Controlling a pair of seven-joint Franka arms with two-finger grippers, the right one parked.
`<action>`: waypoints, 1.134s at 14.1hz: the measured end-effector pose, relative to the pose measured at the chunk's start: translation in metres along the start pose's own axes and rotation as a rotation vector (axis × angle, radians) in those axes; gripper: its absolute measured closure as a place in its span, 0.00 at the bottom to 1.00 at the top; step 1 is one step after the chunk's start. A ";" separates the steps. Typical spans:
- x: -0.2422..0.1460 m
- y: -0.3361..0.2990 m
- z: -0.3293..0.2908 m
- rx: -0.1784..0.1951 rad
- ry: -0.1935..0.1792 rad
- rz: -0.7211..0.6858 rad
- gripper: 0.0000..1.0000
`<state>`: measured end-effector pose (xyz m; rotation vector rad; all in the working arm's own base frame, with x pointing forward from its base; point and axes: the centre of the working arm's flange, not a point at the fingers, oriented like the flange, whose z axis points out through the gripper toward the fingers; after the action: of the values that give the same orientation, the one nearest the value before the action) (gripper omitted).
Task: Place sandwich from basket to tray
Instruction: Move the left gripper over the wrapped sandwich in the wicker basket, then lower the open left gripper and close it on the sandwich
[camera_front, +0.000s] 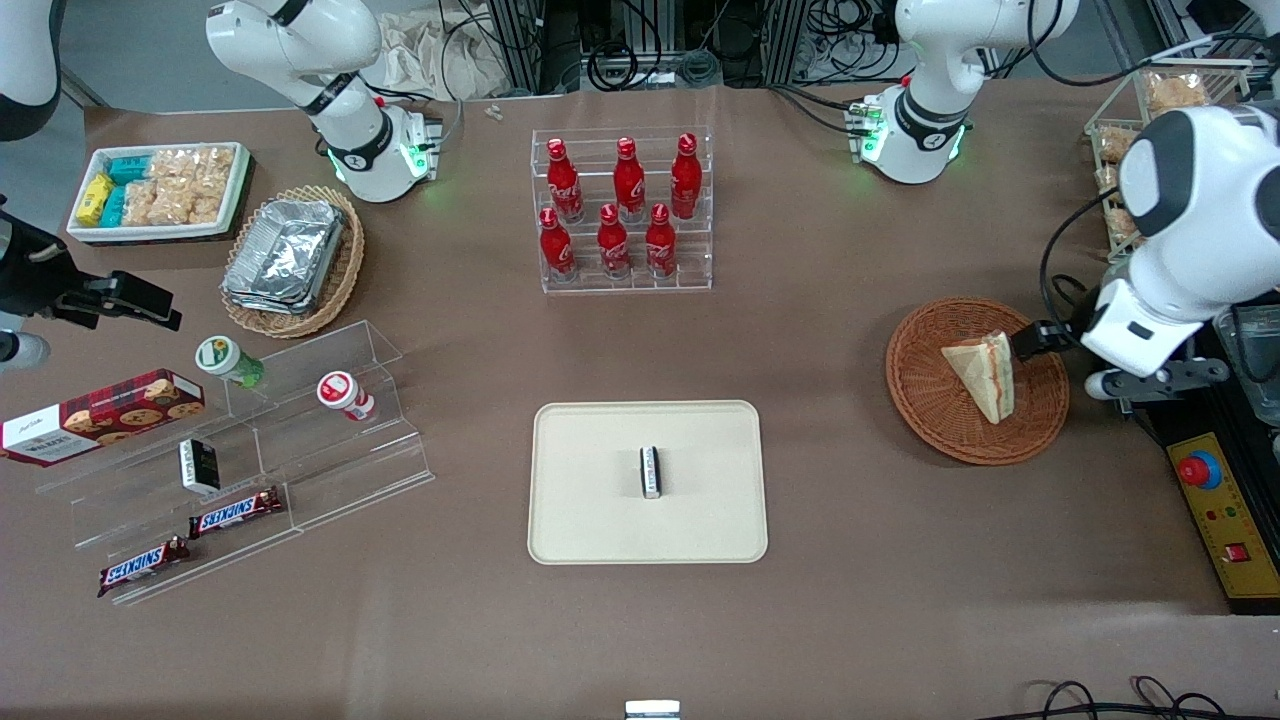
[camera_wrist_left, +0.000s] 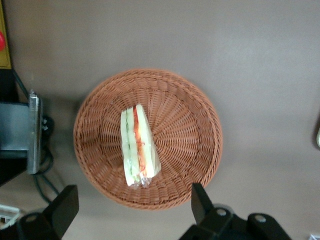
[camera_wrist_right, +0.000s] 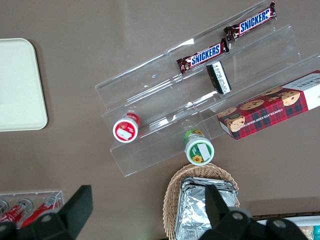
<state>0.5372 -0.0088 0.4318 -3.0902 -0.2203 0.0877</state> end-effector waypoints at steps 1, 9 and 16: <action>-0.010 -0.002 0.015 -0.001 0.001 -0.032 0.00; -0.039 -0.010 0.072 -0.005 -0.005 -0.167 0.00; -0.070 -0.032 0.140 -0.034 0.077 -0.211 0.00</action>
<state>0.4551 0.0180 0.2977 -3.0735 -0.5474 -0.0421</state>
